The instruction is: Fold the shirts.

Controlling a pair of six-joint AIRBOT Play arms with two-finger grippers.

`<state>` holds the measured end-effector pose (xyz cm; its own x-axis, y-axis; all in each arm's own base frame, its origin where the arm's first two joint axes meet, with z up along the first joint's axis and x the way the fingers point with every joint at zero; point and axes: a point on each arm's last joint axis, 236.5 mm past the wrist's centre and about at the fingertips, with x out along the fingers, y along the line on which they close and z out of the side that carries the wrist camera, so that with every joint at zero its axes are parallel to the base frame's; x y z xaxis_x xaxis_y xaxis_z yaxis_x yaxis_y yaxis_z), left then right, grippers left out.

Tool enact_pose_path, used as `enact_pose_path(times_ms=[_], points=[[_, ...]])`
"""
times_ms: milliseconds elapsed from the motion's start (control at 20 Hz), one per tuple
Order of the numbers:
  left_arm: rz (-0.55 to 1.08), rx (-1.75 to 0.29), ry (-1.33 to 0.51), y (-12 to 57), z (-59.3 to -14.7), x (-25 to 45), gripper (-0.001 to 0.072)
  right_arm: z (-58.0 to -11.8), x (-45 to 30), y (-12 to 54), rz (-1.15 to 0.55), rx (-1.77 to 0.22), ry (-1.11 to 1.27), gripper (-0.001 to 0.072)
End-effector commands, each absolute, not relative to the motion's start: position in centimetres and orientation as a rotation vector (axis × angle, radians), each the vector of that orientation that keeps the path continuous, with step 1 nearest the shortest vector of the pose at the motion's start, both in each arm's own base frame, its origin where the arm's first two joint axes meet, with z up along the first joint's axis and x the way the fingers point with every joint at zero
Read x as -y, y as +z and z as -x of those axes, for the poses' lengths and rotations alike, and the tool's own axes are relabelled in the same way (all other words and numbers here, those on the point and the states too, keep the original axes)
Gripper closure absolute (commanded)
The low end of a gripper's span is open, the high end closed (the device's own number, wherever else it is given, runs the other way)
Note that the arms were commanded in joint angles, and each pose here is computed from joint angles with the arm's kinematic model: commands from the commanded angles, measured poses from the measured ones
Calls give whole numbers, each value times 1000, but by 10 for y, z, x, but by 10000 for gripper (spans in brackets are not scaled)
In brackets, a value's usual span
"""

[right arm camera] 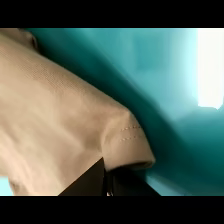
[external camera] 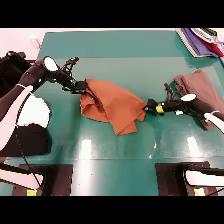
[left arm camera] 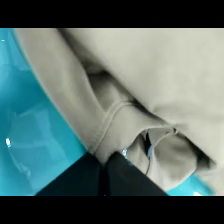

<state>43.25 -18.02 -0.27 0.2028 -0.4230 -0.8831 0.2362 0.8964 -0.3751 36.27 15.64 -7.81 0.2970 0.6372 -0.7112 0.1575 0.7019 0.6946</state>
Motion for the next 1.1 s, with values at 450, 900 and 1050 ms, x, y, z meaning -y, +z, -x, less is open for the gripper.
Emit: enact_pose_path(times_ms=[450,900,1050], points=[[-174,-407,-199,367,-389,69,681,-362,-41,331,-211,-388,359,692],[-98,19,-288,522,-235,69,682,-269,1,435,-117,-190,96,692],[-103,-180,-346,467,-286,90,681,-301,6,389,-209,-371,163,692]])
